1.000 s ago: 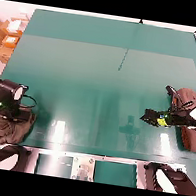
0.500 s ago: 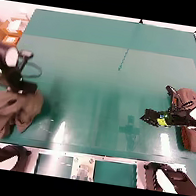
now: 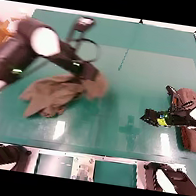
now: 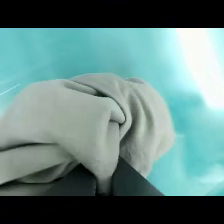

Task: Fold the shirts.

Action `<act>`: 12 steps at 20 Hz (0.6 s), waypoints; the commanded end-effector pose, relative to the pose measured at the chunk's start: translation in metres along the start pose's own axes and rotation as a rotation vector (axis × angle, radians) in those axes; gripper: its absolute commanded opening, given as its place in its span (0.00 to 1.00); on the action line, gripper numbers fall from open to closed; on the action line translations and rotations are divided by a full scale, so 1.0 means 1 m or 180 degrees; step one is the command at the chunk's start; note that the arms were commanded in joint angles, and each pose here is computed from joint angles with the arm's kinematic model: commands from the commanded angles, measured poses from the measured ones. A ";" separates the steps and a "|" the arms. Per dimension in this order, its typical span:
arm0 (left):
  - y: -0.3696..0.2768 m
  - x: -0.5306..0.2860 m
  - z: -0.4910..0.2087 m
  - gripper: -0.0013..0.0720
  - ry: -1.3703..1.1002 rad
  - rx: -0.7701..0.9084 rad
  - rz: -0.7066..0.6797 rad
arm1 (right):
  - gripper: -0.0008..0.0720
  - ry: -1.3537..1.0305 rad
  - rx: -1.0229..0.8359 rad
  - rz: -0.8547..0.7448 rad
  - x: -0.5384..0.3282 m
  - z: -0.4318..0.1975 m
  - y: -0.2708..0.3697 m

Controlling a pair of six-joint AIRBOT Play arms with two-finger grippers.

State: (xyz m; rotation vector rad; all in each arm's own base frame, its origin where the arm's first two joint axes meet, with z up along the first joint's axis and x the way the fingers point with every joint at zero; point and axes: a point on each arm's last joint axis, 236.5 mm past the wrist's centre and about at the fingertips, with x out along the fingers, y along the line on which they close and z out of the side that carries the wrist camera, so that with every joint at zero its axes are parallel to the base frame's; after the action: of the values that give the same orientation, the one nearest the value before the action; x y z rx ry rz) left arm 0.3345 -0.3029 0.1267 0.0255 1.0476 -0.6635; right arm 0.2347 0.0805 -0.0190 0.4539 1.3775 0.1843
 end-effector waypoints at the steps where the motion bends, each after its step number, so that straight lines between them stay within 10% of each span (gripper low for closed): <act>1: -0.065 0.083 0.016 0.05 -0.0117 0.0012 -0.0742 | 0.03 0.0001 -0.0002 0.0001 0.000 0.000 0.000; 2: -0.065 0.104 0.008 0.21 0.0003 -0.0119 -0.0804 | 0.03 0.0001 -0.0002 0.0001 0.000 0.000 0.000; 3: -0.062 0.117 0.000 0.73 0.0111 -0.0157 -0.0794 | 0.03 0.0000 -0.0002 0.0001 0.000 0.000 0.000; 4: -0.056 0.120 -0.005 0.95 0.0191 -0.0178 -0.0772 | 0.03 -0.0001 -0.0002 0.0001 0.000 0.000 0.000; 6: -0.031 0.104 -0.006 0.95 0.0386 -0.0219 -0.0700 | 0.11 -0.0029 -0.0002 0.0001 0.000 0.002 0.000; 9: 0.038 0.046 -0.006 0.95 0.0675 -0.0333 -0.0410 | 0.62 -0.0038 -0.0001 0.0004 0.000 0.003 0.000; 12: 0.120 -0.007 -0.030 0.95 0.0806 -0.0619 0.0112 | 0.62 -0.0175 0.0074 0.0162 0.001 0.014 0.012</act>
State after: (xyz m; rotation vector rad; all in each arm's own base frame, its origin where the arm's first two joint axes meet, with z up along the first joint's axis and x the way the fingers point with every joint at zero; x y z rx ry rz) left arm 0.3782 -0.2712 0.0804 -0.0843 1.2477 -0.6698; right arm 0.2407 0.0819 -0.0174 0.4671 1.3532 0.1849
